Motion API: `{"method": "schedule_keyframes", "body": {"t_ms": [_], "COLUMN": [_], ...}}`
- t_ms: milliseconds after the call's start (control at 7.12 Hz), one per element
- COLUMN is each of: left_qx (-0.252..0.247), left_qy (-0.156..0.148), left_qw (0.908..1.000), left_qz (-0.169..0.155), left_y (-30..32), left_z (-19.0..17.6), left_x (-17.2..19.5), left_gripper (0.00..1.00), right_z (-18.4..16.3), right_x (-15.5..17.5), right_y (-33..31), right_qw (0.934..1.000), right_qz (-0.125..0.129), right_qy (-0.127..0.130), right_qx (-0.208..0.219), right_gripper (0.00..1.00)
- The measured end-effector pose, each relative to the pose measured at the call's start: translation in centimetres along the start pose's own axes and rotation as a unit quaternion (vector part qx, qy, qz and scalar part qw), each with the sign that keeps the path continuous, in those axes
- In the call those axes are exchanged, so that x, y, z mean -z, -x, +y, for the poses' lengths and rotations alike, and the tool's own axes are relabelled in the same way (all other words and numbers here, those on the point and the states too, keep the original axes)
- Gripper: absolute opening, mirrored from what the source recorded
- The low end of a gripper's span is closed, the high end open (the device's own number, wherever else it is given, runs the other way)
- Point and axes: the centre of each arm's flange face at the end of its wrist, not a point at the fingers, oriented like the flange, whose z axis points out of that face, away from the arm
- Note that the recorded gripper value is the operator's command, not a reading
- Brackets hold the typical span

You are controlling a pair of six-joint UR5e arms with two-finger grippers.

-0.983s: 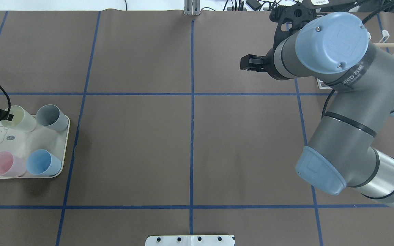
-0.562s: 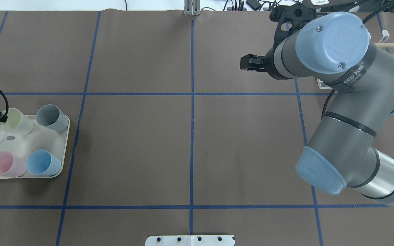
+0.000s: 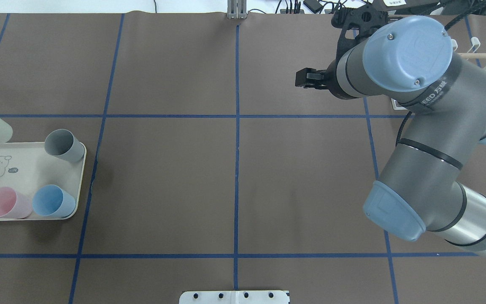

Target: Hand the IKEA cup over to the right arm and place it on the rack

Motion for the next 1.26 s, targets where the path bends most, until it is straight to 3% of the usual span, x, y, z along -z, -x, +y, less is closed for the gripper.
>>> {"method": "schedule_keyframes", "body": {"t_ms": [421,702,842,983,1264], "left_qx": [0.001,0.070,0.106,0.137,0.179], "left_qy": [-0.029,-0.048,-0.047,-0.038,-0.020], "left_qw": [0.9995,0.9931,0.9857,0.9763,0.9514], "left_qz": [0.016,0.081,0.122,0.163,0.250], "left_y": [-2.4,-9.0,-13.5,-18.6,-28.1], "left_z": [-2.3,-6.4,-8.4,-9.7,-9.2], "left_x": [2.6,5.8,7.4,8.6,9.6], "left_gripper": [0.00,0.00,0.00,0.00,0.00], "right_z": [0.0,0.6,1.1,1.7,2.0], "right_x": [0.5,1.9,3.2,4.2,4.8], "right_y": [1.2,5.0,7.4,9.5,12.2], "right_qw": [0.9999,0.9965,0.9901,0.9775,0.9338], "right_qz": [-0.010,-0.041,-0.068,-0.107,-0.197], "right_qy": [-0.001,0.003,0.008,0.015,0.001], "right_qx": [-0.009,-0.073,-0.123,-0.182,-0.299], "right_gripper": [1.00,1.00,1.00,1.00,1.00]}}
